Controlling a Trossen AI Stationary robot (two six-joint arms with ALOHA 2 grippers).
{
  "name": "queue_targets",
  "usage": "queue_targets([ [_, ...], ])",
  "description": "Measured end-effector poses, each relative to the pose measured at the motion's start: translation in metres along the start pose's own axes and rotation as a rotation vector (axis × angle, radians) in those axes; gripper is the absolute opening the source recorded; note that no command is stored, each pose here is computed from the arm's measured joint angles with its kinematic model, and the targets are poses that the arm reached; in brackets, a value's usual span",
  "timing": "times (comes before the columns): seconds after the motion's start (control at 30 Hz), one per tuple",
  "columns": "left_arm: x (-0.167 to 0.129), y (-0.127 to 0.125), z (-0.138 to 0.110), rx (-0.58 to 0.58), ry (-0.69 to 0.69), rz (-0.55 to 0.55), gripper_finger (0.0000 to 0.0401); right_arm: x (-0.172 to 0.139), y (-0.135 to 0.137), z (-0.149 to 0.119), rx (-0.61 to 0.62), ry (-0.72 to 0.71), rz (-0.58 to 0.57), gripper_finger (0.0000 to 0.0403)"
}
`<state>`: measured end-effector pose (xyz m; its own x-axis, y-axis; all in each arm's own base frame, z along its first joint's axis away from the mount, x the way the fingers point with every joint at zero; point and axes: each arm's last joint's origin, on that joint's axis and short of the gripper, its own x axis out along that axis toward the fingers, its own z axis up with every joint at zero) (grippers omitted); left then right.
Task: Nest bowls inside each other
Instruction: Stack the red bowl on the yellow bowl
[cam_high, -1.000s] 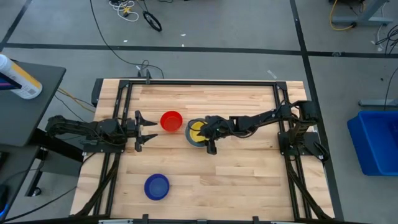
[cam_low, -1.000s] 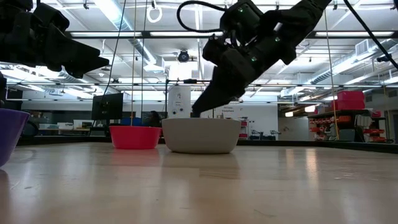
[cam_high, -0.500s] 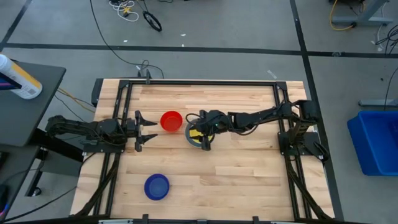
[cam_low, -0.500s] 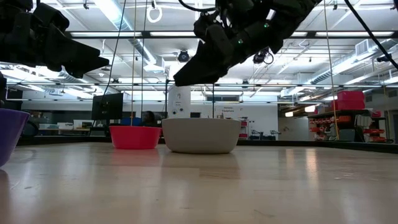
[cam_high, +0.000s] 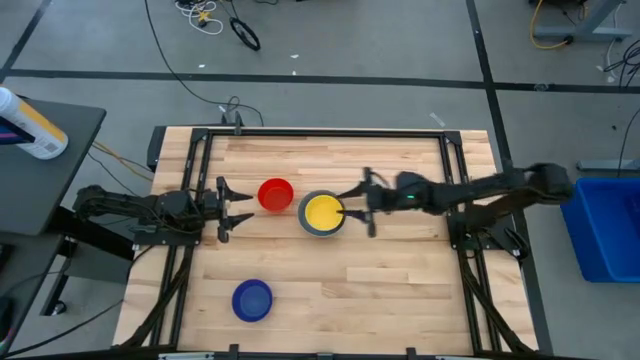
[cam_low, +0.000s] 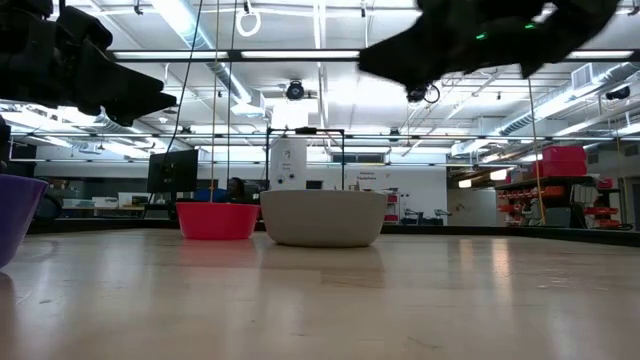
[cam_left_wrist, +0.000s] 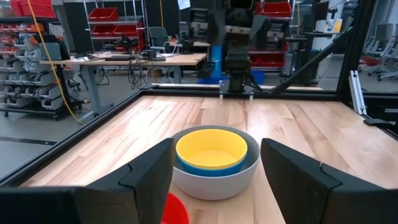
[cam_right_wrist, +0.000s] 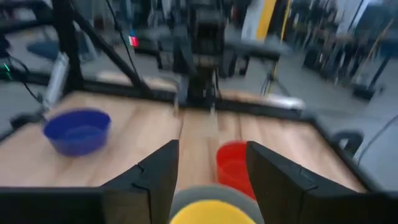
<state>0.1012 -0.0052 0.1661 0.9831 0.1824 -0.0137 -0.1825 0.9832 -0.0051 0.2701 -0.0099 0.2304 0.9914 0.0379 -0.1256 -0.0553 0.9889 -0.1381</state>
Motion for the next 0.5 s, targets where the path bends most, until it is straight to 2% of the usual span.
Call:
queue_targets([
  [0.2, 0.0, 0.0, 0.0, -0.001, -0.001, 0.004, 0.0247, -0.049, 0.005, -0.018, 0.01, -0.017, -0.061, 0.0197],
  [0.5, 0.001, 0.0, -0.002, 0.0, 0.014, 0.02, 0.0247, -0.092, 0.012, -0.051, 0.018, 0.003, -0.111, 0.0172],
])
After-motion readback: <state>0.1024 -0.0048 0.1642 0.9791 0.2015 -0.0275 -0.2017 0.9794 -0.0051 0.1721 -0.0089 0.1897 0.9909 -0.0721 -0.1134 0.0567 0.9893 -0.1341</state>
